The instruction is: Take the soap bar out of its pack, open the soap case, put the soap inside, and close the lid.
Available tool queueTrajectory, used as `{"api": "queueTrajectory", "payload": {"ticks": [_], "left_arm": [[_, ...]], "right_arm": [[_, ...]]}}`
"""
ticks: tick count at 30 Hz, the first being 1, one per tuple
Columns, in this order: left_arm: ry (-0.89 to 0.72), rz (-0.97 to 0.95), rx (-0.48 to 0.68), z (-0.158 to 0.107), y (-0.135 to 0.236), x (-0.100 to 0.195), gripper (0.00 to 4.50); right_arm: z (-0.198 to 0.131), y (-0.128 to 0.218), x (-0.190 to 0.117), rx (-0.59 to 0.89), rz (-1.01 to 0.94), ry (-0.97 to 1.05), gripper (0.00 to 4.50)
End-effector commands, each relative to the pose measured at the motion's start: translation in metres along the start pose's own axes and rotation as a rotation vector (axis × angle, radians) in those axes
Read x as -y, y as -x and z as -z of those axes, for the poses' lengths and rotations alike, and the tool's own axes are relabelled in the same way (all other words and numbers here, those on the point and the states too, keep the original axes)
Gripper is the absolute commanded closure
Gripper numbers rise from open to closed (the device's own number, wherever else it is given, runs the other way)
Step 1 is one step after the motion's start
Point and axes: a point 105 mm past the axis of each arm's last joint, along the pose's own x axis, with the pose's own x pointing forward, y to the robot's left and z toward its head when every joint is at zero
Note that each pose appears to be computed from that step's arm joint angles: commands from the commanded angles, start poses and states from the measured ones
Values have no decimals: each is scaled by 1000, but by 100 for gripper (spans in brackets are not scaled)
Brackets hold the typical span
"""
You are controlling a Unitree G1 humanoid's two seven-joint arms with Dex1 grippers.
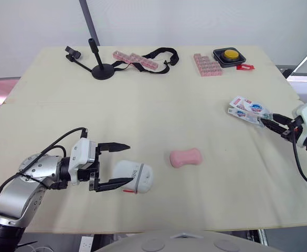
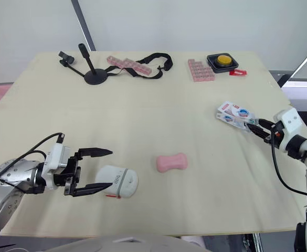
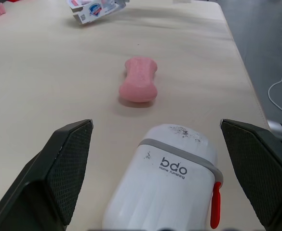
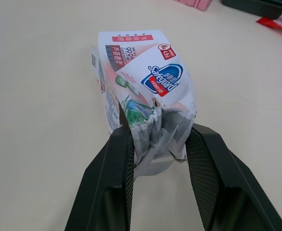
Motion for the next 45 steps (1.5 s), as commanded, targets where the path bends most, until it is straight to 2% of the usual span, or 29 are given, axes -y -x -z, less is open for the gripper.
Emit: {"api": "queueTrajectory", "payload": {"ticks": [1, 5, 8, 14, 19, 22, 26, 29, 32, 36, 45], "left_arm": [[-41, -4, 7, -8, 1, 0, 0], [-42, -3, 7, -8, 1, 0, 0], [-43, -2, 3, -7, 2, -1, 0], [-43, 0, -1, -6, 2, -5, 0], [-45, 13, -22, -4, 3, -8, 0], [-48, 12, -62, -1, 5, -11, 0], [-78, 11, -138, 4, 11, -16, 0], [-96, 31, -223, 10, 14, -14, 0], [-89, 75, -221, 7, 14, -7, 0], [-127, 103, -217, 10, 14, -8, 0], [-204, 171, -249, 35, 10, -11, 0]], "right_arm": [[-7, 9, 9, -2, 11, 43, 289], [-3, 11, 9, -16, -4, 18, 289], [-4, 16, 11, -27, -17, 19, 206], [-7, 24, 15, -35, -37, 50, 2], [-34, 25, 15, 14, -110, 137, 2], [-53, 17, 2, 54, -209, 188, 2], [-75, -1, -35, 104, -387, 244, 2], [-82, -9, -81, 135, -567, 271, 2], [-91, -13, -117, 186, -676, 295, 2], [-84, -7, -153, 180, -828, 329, 2], [-85, -3, -171, 167, -899, 349, 2]]}}
